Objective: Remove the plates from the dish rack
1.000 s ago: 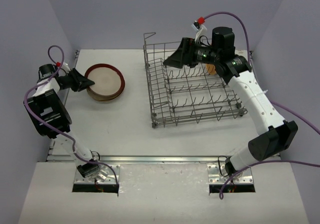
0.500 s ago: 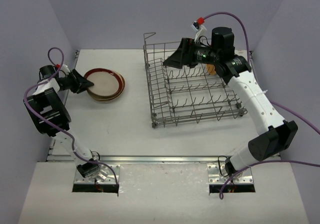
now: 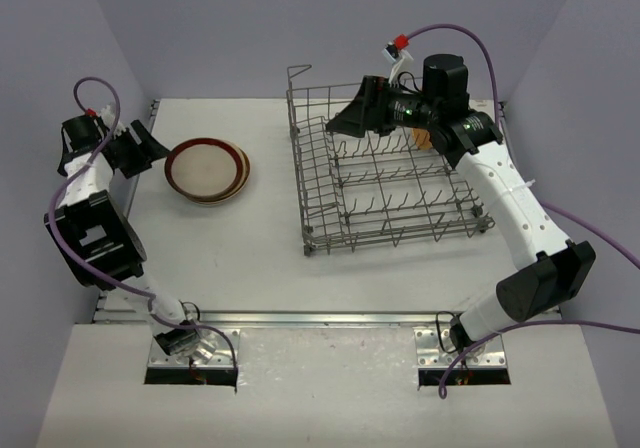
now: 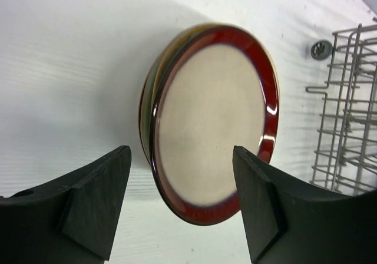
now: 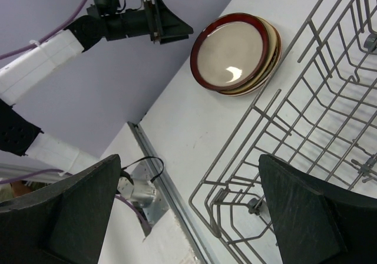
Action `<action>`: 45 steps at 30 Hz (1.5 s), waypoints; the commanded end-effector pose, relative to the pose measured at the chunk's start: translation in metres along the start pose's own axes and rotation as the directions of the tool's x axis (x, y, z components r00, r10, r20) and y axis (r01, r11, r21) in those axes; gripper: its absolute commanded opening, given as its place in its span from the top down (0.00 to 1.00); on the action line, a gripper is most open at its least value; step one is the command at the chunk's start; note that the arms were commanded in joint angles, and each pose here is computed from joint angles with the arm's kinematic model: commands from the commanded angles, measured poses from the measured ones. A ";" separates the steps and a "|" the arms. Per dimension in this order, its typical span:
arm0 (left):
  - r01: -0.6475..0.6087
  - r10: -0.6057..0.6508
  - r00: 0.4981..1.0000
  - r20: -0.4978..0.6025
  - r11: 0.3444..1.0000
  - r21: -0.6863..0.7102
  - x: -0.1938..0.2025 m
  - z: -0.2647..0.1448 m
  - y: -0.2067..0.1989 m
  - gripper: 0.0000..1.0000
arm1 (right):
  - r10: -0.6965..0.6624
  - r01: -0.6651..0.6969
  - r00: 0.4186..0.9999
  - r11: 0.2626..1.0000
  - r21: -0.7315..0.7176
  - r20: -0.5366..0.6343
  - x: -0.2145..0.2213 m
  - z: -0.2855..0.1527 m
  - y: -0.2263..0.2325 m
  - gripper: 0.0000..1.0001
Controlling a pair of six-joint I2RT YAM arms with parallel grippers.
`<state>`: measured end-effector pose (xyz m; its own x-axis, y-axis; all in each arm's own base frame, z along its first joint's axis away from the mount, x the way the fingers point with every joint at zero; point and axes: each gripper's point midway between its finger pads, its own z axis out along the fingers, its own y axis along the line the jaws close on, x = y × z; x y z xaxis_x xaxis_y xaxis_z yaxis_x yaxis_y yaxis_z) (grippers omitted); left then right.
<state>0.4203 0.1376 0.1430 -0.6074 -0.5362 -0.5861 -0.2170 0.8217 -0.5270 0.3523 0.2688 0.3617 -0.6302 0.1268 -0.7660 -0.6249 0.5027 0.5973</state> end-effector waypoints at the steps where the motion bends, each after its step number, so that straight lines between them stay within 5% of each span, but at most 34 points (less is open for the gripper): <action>1: -0.220 0.256 0.953 0.159 0.952 -0.212 -0.051 -0.032 -0.002 0.32 | -0.058 0.058 0.998 0.998 0.005 0.039 -0.012 -0.005 0.006 0.01; 6: -0.222 0.300 0.937 0.180 0.907 -0.359 -0.051 -0.041 0.015 0.36 | -0.090 0.083 0.993 0.992 0.100 0.072 -0.021 -0.006 -0.009 0.01; 10: -0.182 0.307 0.934 0.183 0.850 -0.495 -0.057 -0.044 0.039 0.51 | -0.104 0.092 0.991 0.985 0.148 0.078 -0.022 -0.009 -0.017 0.01; 16: -0.265 0.364 0.929 0.060 0.771 -0.579 -0.045 -0.018 0.044 0.66 | -0.104 0.092 0.992 0.984 0.154 0.077 -0.021 -0.008 -0.019 0.01; 28: -0.260 0.244 0.965 -0.092 0.872 -0.415 0.012 0.043 0.038 0.69 | -0.115 0.101 0.991 0.982 0.161 0.074 -0.019 -0.010 -0.021 0.01; 35: -0.243 0.235 0.969 -0.073 0.866 -0.436 0.006 0.039 0.038 0.64 | -0.124 0.109 0.990 0.979 0.173 0.074 -0.019 -0.011 -0.023 0.01; 37: -0.233 0.238 0.970 -0.047 0.863 -0.448 -0.002 0.033 0.036 0.52 | -0.140 0.120 0.986 0.971 0.209 0.088 -0.024 -0.013 -0.028 0.01; 41: -0.182 0.259 0.953 0.159 0.905 -0.385 -0.049 -0.011 0.000 0.32 | -0.240 0.166 0.962 0.890 0.426 0.128 -0.048 -0.031 -0.064 0.01; 45: -0.261 0.337 0.885 0.321 0.930 -0.258 -0.081 -0.059 -0.064 0.28 | -0.295 0.146 0.946 0.757 0.638 0.135 -0.071 -0.061 -0.119 0.02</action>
<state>0.4261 0.1598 0.1324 -0.6293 -0.3391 -0.6993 -0.3811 0.9188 -0.1026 0.4080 0.2095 0.3347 -0.4925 0.1048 -0.8640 -0.4484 0.8203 0.3551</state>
